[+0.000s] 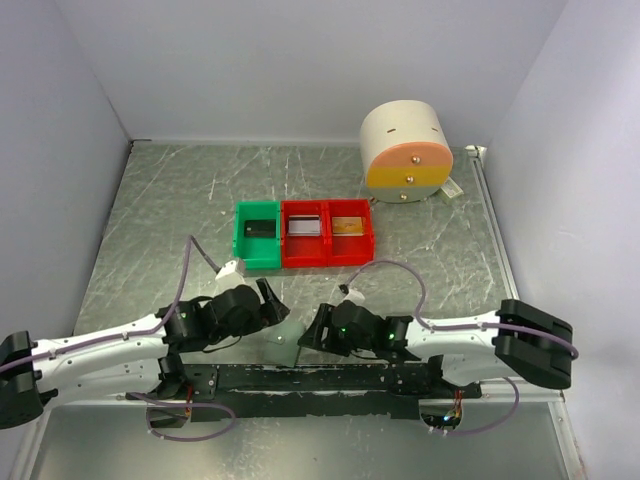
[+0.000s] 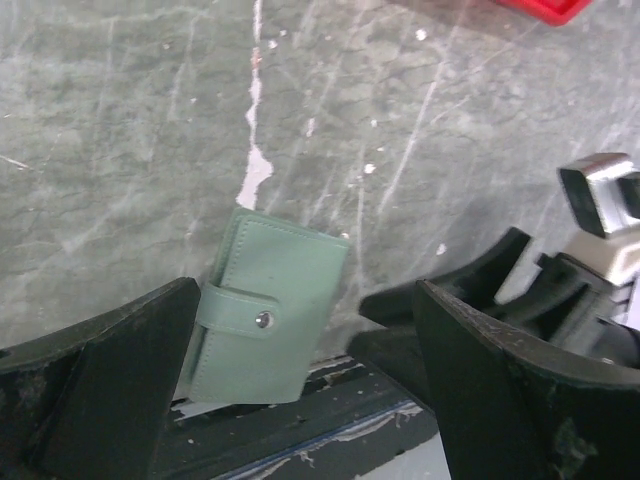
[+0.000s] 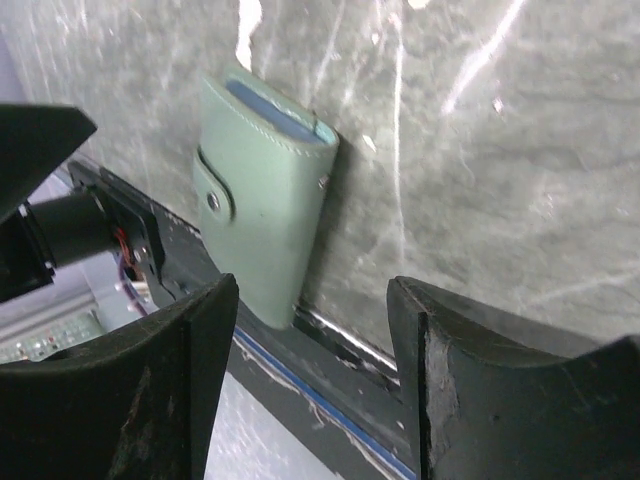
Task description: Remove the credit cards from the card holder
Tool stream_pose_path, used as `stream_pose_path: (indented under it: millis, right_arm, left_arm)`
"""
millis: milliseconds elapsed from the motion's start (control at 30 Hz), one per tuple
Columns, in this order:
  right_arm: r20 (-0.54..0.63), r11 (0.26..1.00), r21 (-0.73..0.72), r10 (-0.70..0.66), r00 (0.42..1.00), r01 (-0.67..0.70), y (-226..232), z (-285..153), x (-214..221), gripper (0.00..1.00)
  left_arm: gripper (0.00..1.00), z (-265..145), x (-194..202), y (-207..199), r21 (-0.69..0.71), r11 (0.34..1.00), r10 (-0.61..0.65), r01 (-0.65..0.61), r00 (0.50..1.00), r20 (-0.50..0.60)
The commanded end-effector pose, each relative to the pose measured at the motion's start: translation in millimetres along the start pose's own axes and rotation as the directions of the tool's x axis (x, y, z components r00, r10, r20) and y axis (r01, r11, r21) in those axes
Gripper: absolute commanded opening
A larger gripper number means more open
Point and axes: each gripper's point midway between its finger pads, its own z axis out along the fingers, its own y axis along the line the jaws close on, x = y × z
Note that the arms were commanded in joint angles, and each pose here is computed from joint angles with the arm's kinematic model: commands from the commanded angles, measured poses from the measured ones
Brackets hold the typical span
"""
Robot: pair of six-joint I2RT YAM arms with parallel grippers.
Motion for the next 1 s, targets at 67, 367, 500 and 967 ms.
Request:
stream_pose_path:
  millis: [67, 367, 500, 967]
  right_arm:
    - [0.117, 0.998, 0.067, 0.000, 0.993, -0.008, 3, 19, -21, 0.63]
    - [0.081, 0.993, 0.116, -0.041, 0.996, 0.032, -16, 30, -8, 0.52]
    - [0.049, 0.993, 0.092, -0.078, 0.996, 0.074, -14, 33, -2, 0.43]
    - [0.100, 0.980, 0.044, -0.199, 0.975, 0.196, -8, 10, -15, 0.12]
  left_arm:
    - [1.00, -23, -16, -14, 0.022, 0.999, -0.028, 0.027, 0.999, 0.022]
    - [0.97, -32, -13, 19, 0.054, 0.997, -0.061, 0.059, 0.997, 0.048]
    - [0.95, -26, -1, 31, 0.105, 0.992, -0.072, 0.069, 0.997, 0.029]
    - [0.90, -5, 14, -18, 0.203, 0.954, 0.232, -0.222, 0.973, -0.024]
